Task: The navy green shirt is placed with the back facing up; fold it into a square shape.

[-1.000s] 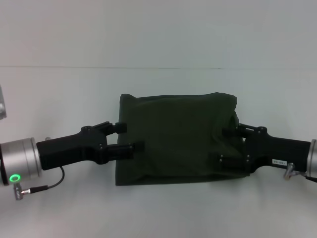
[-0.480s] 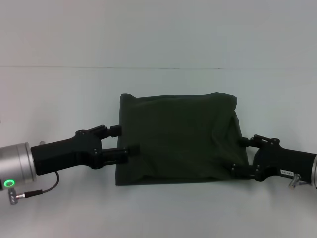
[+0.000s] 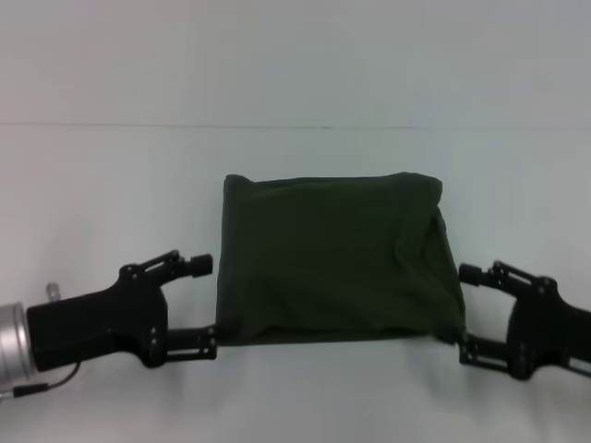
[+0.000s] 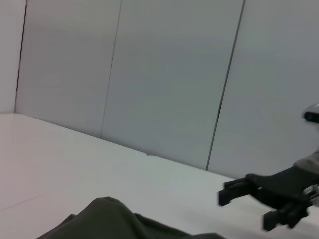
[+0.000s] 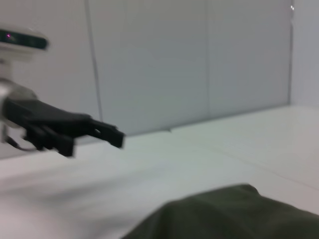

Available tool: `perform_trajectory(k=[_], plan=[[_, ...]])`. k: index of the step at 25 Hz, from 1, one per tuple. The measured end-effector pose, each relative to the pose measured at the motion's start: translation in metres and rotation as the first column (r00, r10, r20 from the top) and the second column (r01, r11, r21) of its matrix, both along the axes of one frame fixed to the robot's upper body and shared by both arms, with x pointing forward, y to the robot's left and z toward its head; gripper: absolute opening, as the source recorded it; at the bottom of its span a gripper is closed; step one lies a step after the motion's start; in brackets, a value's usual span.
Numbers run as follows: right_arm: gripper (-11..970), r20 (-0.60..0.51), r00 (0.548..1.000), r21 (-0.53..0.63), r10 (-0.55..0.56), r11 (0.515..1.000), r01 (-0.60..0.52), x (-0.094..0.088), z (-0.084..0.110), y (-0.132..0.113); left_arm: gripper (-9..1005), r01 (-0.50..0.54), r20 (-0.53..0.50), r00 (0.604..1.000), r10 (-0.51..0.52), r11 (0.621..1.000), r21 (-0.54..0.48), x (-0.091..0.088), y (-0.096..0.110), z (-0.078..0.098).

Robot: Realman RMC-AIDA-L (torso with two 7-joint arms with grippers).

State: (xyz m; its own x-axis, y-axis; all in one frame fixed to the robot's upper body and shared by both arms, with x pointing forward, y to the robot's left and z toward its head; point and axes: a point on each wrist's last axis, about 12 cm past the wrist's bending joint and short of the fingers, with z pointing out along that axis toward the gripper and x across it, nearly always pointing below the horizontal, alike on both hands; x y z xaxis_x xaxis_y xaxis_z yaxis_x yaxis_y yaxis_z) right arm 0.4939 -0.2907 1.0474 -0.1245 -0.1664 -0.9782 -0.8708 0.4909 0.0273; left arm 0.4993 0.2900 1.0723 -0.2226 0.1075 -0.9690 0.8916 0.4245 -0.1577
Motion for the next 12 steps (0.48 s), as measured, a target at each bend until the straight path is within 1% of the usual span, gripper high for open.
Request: perform_trajectory(k=[2,3,6,9,12], plan=[[866,0.011,1.0,0.026,0.003,1.0,-0.004,-0.015,-0.004,-0.003,951,-0.023,0.006,1.0,0.023,0.998,0.057,-0.009,0.005,-0.009],[866,0.009,1.0,0.033,-0.004,0.999,0.003,-0.022,-0.008,-0.004,951,-0.023,0.006,1.0,0.023,0.998,0.057,-0.009,0.005,-0.009],[866,-0.015,0.999,0.044,-0.036,0.998,0.036,-0.039,-0.02,-0.007,951,-0.052,-0.022,0.998,0.055,0.992,0.114,-0.016,0.009,-0.021],[866,-0.024,0.997,0.046,-0.075,0.996,0.076,-0.054,-0.03,-0.011,951,-0.094,-0.049,0.994,0.1,0.988,0.126,-0.024,0.014,-0.029],[866,-0.023,0.993,0.027,-0.116,0.993,0.117,-0.062,-0.038,-0.013,951,-0.135,-0.065,0.988,0.143,0.984,0.12,-0.031,0.02,-0.034]])
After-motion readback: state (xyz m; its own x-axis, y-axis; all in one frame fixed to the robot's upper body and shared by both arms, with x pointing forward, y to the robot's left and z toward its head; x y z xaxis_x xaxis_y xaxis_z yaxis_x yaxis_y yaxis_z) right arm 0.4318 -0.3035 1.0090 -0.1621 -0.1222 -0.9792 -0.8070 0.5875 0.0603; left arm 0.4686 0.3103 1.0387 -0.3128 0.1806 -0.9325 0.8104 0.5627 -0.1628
